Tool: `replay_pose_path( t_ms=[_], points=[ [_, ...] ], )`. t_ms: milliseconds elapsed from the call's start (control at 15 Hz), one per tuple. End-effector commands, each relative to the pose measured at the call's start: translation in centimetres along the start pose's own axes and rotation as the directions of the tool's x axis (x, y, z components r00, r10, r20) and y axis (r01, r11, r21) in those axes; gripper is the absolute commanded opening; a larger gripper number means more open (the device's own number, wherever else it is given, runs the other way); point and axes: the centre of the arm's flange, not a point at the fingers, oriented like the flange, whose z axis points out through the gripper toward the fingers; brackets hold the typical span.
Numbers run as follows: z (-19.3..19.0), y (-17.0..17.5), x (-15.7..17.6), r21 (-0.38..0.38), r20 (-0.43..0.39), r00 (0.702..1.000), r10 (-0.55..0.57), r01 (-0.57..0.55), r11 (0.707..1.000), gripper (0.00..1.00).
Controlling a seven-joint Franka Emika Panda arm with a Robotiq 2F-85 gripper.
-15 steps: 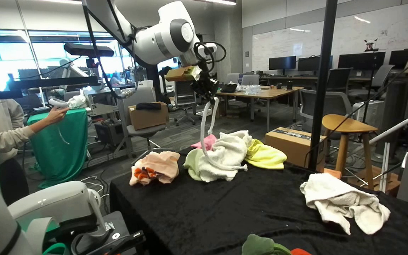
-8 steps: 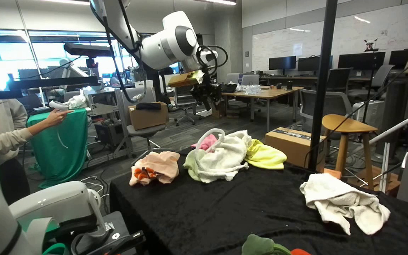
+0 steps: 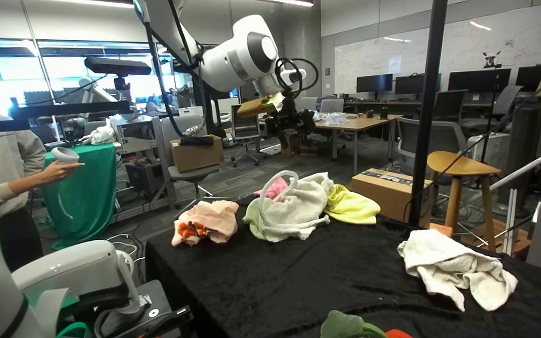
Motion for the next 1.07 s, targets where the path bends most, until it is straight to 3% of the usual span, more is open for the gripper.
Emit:
replay_pose_path(
  t_ms=[0, 600, 1000],
  points=[
    [1.1, 4.7, 0.0, -0.053, 0.031, 0.994, 0.102, -0.100, 0.994, 1.00],
    [6.5, 20.2, -2.3, -0.137, 0.109, 0.947, 0.303, -0.287, 0.948, 1.00],
    [12.1, 26.2, -4.5, -0.160, 0.169, 0.924, 0.344, -0.318, 0.934, 1.00]
  ],
)
